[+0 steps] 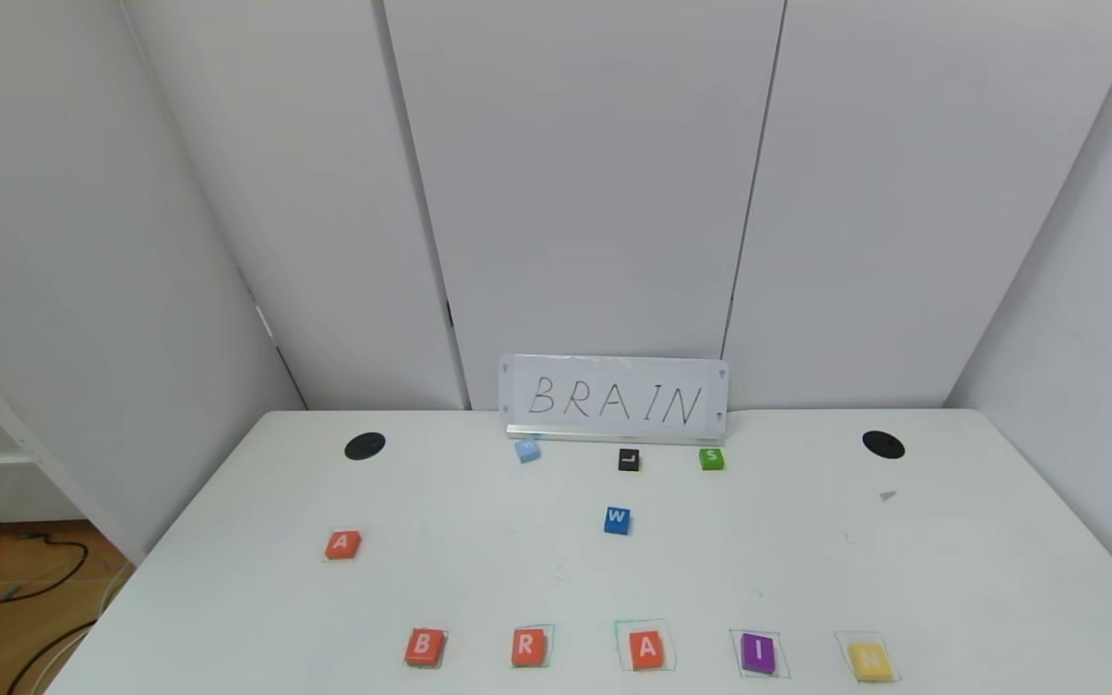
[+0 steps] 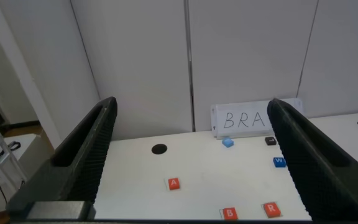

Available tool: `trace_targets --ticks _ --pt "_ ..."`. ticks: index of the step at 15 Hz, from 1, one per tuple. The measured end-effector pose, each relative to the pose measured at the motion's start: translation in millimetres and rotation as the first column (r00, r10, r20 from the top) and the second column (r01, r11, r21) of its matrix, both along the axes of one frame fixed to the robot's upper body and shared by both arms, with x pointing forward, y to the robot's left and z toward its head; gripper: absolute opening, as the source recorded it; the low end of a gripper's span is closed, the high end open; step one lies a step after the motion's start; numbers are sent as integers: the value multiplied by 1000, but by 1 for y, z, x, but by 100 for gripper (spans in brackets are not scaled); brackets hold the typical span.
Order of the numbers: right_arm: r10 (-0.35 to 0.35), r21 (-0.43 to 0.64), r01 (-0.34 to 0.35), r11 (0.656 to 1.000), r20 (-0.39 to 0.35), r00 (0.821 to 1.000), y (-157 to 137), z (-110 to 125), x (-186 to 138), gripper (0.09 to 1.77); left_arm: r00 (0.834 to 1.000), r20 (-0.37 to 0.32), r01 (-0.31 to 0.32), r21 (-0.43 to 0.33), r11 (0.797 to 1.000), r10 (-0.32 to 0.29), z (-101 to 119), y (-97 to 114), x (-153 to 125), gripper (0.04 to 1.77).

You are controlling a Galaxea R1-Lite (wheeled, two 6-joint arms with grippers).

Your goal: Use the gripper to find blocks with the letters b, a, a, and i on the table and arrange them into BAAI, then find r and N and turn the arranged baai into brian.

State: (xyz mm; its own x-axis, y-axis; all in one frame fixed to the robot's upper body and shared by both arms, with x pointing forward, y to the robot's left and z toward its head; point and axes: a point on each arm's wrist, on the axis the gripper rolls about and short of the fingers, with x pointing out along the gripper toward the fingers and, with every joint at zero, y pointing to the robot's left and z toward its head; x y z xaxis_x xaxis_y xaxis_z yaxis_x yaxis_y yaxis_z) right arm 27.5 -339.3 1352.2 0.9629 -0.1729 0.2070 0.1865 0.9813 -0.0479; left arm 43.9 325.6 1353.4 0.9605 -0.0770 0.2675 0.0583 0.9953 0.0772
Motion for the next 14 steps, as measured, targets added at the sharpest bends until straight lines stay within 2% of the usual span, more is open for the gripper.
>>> trace_targets --ticks 2,5,8,11,14 --pt "23 -10 -23 1000 47 999 1 -12 -14 171 1000 19 -1 3 1000 1 -1 0 -5 172" --pt "133 -52 -128 990 113 985 3 -34 -31 171 999 35 16 19 1000 -17 0 0 -10 172" --pt "142 -56 -136 989 138 980 3 -46 -34 171 997 45 53 52 997 -55 -6 3 -14 172" --pt "142 -64 -130 989 240 960 3 -46 -31 171 995 79 55 63 996 -60 -21 4 -24 172" --pt "141 -61 -130 990 229 963 3 -51 -26 171 993 106 53 63 997 -59 -28 4 -31 172"
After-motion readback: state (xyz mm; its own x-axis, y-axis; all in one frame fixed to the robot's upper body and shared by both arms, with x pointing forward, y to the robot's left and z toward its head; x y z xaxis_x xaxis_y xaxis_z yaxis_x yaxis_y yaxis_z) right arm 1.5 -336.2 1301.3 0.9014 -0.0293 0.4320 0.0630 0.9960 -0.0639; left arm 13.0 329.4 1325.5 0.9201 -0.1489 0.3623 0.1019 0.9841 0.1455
